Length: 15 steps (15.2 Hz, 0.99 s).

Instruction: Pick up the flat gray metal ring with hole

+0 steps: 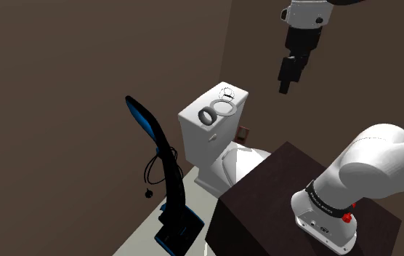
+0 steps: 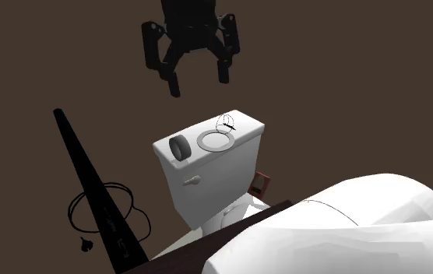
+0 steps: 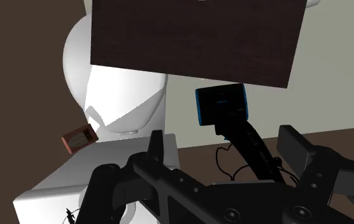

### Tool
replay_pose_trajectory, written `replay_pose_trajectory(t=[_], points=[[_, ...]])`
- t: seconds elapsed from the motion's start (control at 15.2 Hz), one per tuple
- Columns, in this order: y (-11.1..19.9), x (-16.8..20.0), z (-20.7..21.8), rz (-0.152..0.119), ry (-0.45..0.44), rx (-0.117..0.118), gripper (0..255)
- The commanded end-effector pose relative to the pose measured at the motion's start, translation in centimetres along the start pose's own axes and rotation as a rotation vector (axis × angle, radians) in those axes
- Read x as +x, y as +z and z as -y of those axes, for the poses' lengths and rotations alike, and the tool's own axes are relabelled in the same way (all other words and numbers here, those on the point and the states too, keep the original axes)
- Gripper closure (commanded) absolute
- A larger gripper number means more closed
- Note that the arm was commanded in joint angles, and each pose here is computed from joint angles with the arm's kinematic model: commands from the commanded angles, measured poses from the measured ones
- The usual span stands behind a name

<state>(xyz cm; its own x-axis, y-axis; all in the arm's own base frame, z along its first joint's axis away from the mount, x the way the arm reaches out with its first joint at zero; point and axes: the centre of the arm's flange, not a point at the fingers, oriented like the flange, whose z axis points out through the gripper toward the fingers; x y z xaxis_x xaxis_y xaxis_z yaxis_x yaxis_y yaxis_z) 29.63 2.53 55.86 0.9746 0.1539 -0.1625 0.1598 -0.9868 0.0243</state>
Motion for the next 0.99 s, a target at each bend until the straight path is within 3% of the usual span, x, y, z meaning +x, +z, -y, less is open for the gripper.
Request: replay_pose_trajectory(t=[0.0,0.92], points=[[0.0,0.0,0.0,0.0,0.0,0.0,0],[11.5,11.8,-7.3,-0.053,-0.053,0.004,0]])
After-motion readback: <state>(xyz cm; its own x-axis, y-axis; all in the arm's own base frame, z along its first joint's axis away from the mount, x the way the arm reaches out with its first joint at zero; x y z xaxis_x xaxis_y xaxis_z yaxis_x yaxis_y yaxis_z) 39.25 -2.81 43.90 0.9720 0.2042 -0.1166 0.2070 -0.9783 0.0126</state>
